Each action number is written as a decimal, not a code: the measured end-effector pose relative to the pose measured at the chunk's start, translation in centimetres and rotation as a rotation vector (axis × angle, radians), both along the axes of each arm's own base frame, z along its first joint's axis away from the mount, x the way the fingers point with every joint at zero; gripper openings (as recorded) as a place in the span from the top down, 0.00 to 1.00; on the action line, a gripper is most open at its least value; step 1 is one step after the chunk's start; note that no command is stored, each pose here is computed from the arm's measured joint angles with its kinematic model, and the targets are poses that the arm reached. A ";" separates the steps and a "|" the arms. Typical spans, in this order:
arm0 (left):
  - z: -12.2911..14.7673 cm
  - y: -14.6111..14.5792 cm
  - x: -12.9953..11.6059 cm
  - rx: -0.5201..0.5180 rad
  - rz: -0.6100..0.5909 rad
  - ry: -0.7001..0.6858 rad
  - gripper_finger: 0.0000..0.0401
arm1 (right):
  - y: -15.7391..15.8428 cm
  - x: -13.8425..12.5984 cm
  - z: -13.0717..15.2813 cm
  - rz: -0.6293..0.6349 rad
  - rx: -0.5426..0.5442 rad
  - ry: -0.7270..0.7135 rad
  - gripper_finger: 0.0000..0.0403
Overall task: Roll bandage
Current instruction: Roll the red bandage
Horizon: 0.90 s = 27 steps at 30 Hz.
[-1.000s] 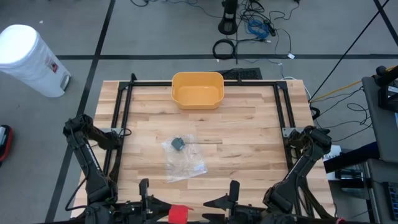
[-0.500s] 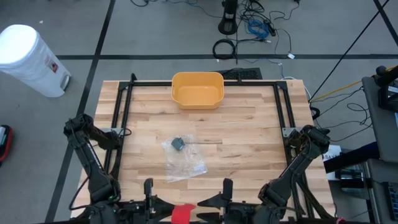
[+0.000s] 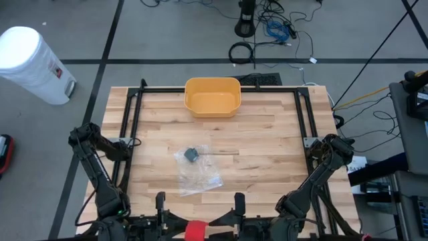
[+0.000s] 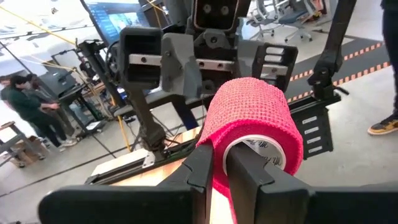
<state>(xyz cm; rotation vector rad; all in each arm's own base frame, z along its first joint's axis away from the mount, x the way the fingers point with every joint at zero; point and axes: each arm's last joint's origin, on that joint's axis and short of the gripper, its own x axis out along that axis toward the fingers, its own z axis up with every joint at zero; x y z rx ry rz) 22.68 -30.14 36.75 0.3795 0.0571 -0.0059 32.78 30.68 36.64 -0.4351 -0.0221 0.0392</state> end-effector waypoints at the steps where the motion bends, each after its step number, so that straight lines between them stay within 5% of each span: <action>1: -0.1 0.0 0.2 0.001 -0.009 0.002 0.90 | -0.1 0.1 0.0 -0.002 0.002 0.001 0.63; 9: -0.7 0.3 1.3 0.014 0.000 0.014 0.90 | -0.1 0.3 -0.3 -0.008 0.009 0.006 0.63; 16: -0.7 0.2 1.3 0.015 0.000 0.015 0.90 | 0.5 1.3 -2.0 -0.026 -0.120 0.006 0.63; 27: -0.7 0.2 1.3 -0.012 -0.010 0.015 0.90 | 0.7 1.3 -1.7 -0.023 -0.153 -0.035 0.68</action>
